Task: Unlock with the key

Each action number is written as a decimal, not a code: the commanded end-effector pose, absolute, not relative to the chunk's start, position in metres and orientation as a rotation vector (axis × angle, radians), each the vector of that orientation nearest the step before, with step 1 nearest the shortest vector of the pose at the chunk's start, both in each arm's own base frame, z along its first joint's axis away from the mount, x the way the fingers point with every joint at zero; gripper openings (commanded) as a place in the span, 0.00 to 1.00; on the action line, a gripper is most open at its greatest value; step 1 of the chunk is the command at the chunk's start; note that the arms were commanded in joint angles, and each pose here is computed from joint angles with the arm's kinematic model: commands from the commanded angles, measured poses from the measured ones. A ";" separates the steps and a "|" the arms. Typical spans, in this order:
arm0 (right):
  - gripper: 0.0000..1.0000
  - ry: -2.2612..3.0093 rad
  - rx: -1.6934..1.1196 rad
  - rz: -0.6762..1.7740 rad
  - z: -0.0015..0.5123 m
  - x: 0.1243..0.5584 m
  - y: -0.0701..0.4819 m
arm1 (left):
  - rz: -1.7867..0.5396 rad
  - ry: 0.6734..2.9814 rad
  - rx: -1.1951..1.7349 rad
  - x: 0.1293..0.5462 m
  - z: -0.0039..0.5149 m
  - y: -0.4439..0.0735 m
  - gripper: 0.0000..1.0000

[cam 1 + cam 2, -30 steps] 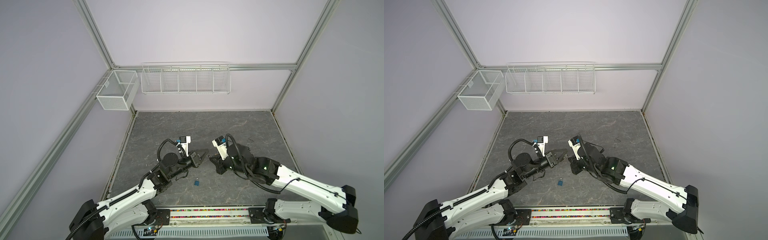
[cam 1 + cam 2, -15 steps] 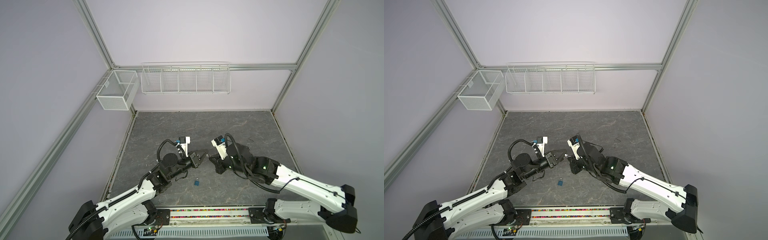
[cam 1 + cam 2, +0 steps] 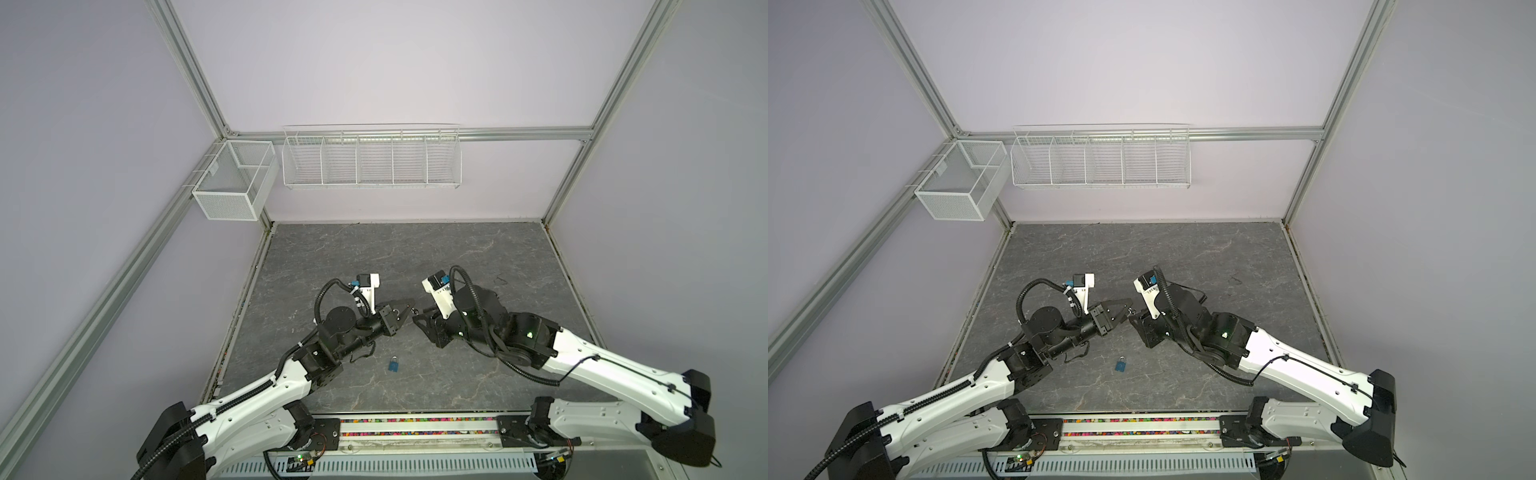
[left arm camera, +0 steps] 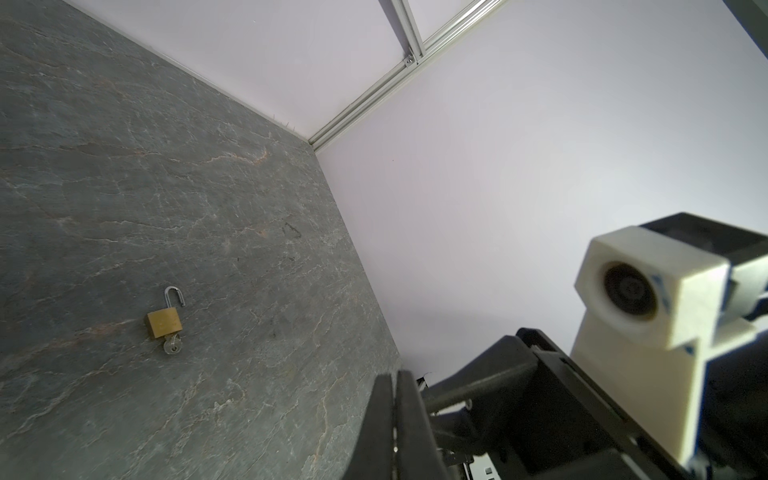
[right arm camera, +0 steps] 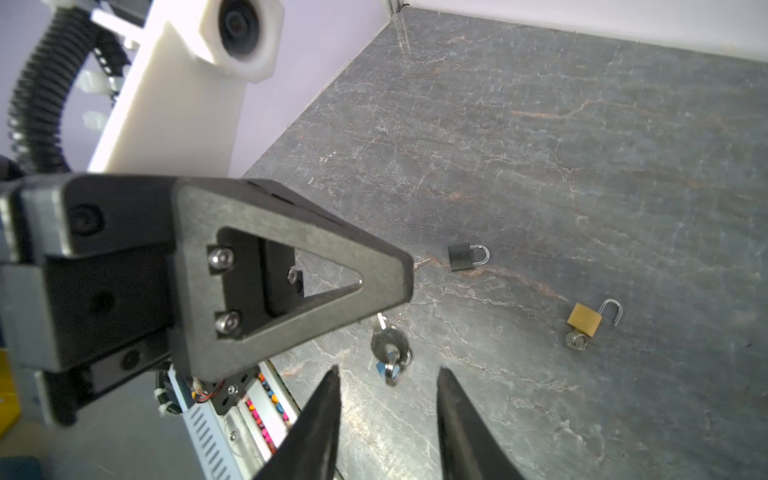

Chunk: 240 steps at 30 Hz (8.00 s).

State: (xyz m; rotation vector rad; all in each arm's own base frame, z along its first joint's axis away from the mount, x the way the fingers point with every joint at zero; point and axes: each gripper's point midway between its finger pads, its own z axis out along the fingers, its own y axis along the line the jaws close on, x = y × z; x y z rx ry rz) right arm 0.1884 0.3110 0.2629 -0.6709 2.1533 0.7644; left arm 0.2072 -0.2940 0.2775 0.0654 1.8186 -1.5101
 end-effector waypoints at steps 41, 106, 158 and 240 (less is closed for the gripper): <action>0.65 1.877 -0.561 1.642 0.324 0.177 0.314 | -1.593 1.561 0.180 0.185 0.359 -0.279 0.00; 0.06 1.801 -0.525 1.660 0.336 0.187 0.320 | -1.601 1.544 0.161 0.193 0.360 -0.287 0.00; 0.06 2.463 -0.254 0.908 0.150 0.194 0.240 | -0.235 2.814 0.248 0.157 0.045 -0.264 0.58; 0.06 2.331 -0.283 0.900 0.187 0.194 0.229 | -0.352 2.647 -0.197 0.194 0.097 -0.261 0.05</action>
